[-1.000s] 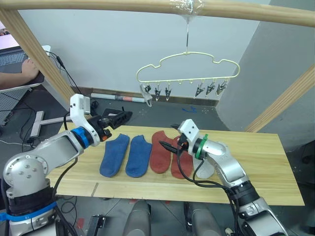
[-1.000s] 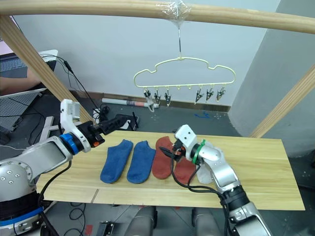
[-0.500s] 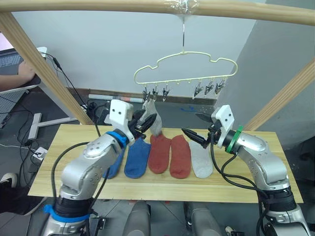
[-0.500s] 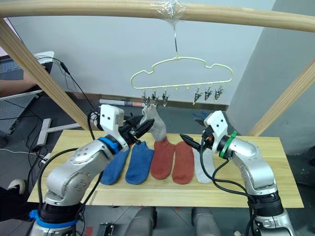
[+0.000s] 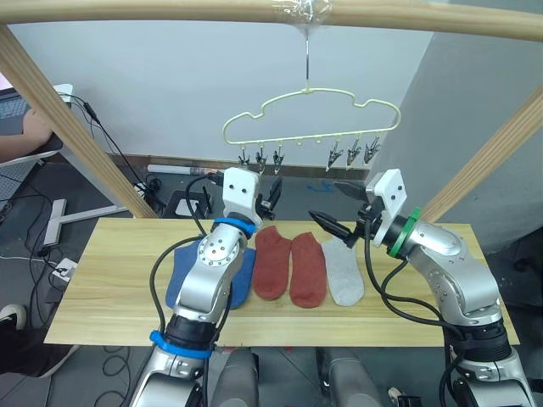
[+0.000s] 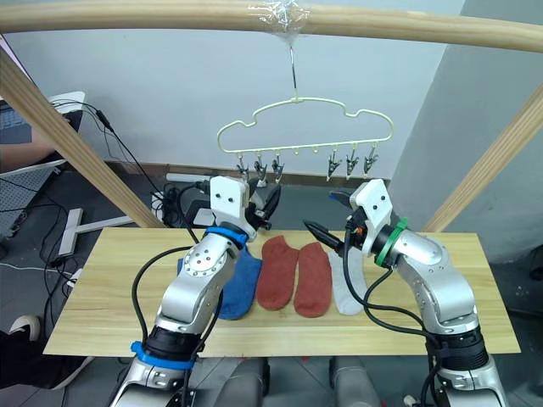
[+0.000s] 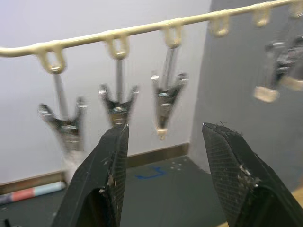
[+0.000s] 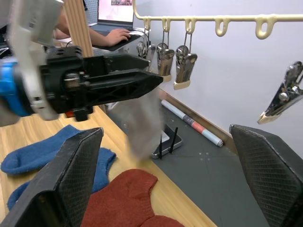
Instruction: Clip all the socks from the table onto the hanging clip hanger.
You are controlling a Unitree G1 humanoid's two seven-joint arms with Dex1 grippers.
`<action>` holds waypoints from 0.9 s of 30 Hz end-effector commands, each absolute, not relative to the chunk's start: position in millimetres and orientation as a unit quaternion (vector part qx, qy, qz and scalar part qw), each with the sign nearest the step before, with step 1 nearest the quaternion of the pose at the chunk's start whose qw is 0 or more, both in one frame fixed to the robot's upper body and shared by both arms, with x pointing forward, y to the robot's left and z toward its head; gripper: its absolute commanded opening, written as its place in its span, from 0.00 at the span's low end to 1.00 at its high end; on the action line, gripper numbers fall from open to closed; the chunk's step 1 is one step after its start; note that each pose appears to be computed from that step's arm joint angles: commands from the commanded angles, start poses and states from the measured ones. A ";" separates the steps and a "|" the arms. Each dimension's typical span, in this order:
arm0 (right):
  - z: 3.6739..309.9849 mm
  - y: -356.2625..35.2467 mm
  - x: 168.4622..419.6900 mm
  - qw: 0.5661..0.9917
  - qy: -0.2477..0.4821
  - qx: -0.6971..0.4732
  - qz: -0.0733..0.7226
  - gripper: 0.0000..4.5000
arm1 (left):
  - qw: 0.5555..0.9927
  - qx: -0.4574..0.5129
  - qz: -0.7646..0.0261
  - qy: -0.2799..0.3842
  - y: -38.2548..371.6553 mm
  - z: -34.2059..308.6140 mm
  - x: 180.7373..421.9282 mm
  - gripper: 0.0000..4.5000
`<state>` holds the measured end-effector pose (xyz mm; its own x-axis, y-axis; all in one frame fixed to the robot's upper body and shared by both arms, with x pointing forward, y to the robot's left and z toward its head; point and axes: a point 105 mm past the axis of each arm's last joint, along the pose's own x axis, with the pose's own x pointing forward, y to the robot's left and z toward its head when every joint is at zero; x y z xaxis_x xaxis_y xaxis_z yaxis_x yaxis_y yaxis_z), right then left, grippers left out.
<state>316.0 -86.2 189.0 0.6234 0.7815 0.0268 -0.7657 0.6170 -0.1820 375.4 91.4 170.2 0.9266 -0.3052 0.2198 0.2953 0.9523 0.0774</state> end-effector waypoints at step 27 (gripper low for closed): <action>212.6 -89.4 307.8 0.895 -0.090 -0.098 0.425 1.00 | 0.978 0.029 -0.121 -0.165 98.2 183.3 393.3 0.56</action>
